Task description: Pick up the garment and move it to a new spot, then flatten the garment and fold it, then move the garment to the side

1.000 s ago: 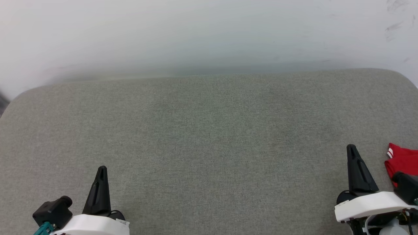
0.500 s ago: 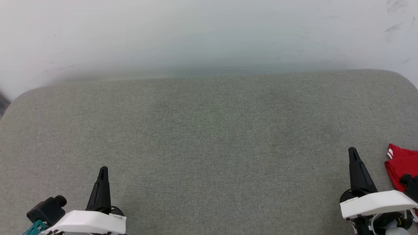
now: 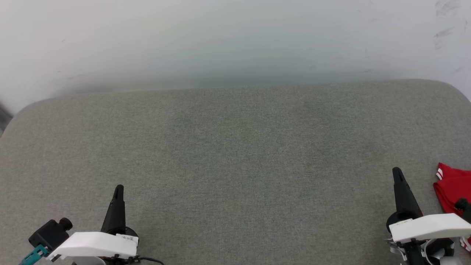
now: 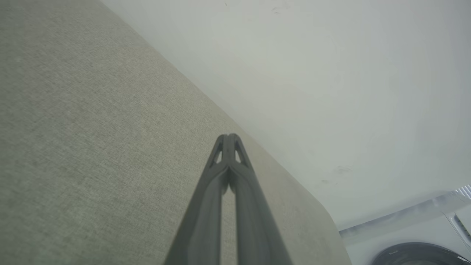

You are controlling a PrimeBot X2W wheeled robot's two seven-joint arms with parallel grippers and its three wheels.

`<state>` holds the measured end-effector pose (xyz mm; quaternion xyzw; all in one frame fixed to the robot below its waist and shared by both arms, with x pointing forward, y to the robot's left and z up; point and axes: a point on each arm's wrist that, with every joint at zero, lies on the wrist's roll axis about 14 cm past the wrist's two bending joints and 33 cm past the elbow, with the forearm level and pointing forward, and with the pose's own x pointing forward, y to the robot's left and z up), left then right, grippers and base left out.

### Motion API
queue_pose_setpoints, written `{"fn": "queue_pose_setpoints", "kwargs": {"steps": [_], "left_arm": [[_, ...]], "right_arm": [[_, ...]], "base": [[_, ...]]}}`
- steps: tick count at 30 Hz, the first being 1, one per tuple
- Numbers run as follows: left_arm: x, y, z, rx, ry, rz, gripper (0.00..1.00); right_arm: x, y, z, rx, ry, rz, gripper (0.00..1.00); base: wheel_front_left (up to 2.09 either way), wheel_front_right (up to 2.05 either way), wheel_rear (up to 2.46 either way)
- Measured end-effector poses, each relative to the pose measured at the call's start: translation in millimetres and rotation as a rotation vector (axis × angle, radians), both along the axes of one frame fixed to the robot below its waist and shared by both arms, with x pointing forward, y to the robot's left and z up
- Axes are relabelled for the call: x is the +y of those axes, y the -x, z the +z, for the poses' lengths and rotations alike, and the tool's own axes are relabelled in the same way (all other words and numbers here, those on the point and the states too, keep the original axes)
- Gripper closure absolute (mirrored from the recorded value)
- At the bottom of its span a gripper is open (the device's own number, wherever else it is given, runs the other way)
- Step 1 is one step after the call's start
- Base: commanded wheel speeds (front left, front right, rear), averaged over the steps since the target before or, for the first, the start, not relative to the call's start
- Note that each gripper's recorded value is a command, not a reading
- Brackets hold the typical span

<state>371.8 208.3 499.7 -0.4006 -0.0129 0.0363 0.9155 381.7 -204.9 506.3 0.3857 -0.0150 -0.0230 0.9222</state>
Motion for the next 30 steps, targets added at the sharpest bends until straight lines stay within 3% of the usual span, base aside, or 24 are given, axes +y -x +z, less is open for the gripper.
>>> {"fn": "queue_pose_setpoints", "kwargs": {"steps": [30], "left_arm": [[-3.3,-7.0,-3.5,0.012,0.336,-0.021,1.0]], "right_arm": [[0.6,-3.3,-3.8,0.014,-0.347,0.013,1.0]], "base": [[0.0,0.0,0.0]]}}
